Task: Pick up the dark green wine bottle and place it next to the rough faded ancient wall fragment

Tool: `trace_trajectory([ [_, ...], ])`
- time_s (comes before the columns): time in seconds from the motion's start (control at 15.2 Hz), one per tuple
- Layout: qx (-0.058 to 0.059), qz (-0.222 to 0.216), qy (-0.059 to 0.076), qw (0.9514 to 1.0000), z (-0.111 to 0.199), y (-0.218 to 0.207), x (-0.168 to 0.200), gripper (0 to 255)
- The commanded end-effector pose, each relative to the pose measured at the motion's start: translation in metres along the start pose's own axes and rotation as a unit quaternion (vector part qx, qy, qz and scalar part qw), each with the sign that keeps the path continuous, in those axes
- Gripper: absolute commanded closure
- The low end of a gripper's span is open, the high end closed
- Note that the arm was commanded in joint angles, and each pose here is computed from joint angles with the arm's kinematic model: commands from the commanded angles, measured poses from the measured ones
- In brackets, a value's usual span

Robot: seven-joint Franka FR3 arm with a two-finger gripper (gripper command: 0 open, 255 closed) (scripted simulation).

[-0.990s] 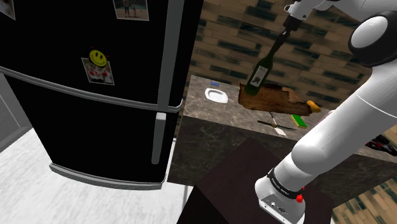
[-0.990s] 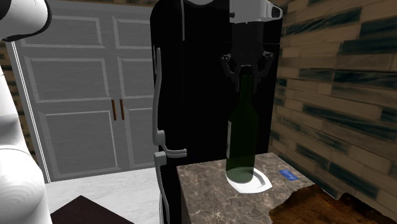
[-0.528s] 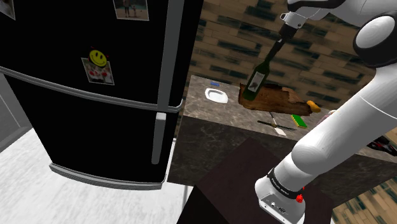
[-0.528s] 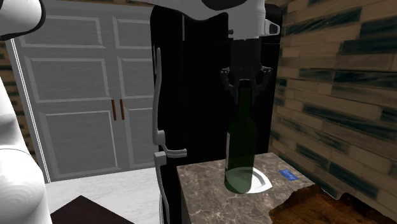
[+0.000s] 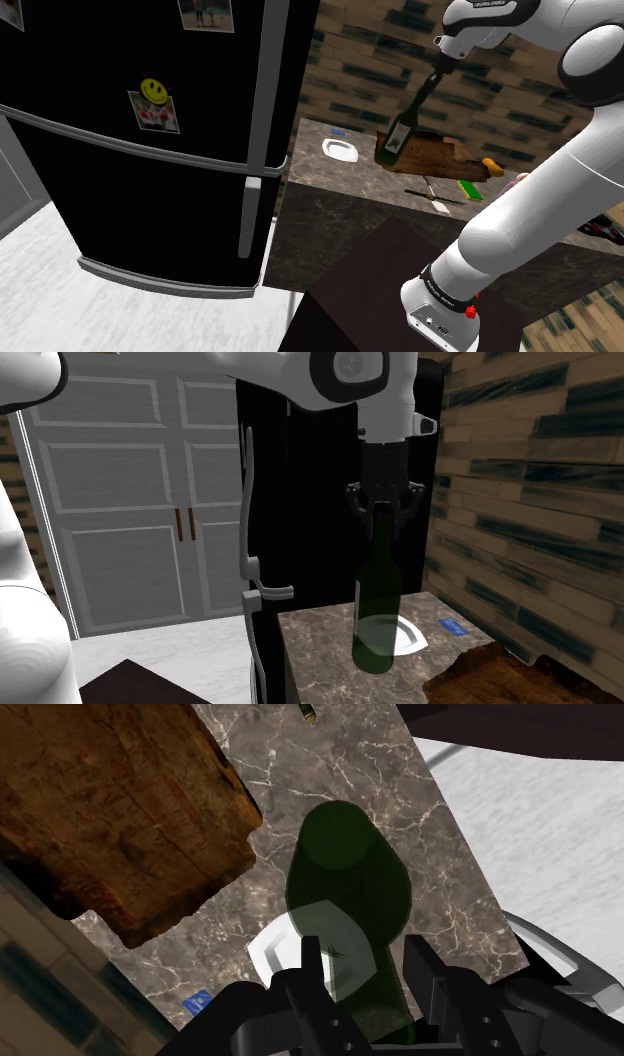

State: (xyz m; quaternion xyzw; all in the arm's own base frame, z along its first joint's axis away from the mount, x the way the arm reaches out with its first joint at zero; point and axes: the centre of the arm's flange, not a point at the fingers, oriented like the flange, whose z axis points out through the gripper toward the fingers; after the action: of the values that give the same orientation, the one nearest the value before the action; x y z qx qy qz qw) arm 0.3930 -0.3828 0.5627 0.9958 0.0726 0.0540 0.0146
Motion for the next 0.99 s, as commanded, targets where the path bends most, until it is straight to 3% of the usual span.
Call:
trace_trajectory([
  [0.0,0.0,0.0,0.0,1.0,0.01,0.0,-0.001,255],
  [0.92,0.0,0.0,0.0,1.0,0.084,-0.003,-0.009,255],
])
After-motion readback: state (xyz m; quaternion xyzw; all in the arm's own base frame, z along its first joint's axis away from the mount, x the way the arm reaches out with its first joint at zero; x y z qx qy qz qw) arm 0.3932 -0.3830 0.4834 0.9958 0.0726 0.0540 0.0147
